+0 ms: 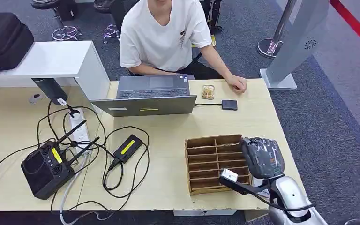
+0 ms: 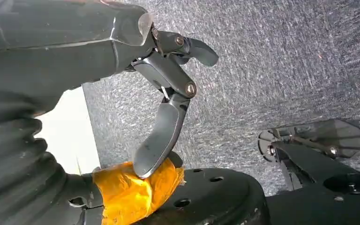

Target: Pass the card to the sensor for recognition and then transmit it.

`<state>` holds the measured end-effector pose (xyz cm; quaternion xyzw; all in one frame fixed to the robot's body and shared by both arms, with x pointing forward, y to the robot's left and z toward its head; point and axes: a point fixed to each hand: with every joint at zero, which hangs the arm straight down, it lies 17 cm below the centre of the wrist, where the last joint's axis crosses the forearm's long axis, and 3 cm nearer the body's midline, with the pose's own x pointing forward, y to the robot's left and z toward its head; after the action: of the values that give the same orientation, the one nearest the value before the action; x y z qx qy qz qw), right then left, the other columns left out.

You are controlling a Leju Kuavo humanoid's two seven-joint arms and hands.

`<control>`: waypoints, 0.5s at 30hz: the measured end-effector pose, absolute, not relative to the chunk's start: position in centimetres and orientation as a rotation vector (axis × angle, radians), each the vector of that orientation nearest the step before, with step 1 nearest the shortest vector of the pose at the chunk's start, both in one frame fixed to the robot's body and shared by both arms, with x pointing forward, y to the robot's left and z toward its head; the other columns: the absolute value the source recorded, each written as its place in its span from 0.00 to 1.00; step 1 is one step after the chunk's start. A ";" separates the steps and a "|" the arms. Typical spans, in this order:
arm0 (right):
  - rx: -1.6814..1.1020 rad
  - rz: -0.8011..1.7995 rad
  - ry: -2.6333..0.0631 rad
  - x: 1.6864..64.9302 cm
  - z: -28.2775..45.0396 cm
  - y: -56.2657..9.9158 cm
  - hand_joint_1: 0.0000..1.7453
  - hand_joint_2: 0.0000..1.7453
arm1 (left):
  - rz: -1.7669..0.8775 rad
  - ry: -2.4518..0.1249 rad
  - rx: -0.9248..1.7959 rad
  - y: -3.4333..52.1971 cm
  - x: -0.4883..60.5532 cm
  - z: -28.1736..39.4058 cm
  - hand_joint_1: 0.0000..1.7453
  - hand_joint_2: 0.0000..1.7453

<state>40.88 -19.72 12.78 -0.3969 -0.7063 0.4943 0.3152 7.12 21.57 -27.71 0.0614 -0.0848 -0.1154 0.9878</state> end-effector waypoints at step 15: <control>-1.214 1.136 -2.140 38.4 20.3 -16.7 0.00 1.00 | -0.226 -0.167 0.134 22.1 7.1 -27.8 0.00 1.00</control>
<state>38.45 -16.73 20.30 -0.4375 -0.7714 0.4093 0.2143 7.11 22.07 -27.76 0.0669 -0.0829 -0.1126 0.9879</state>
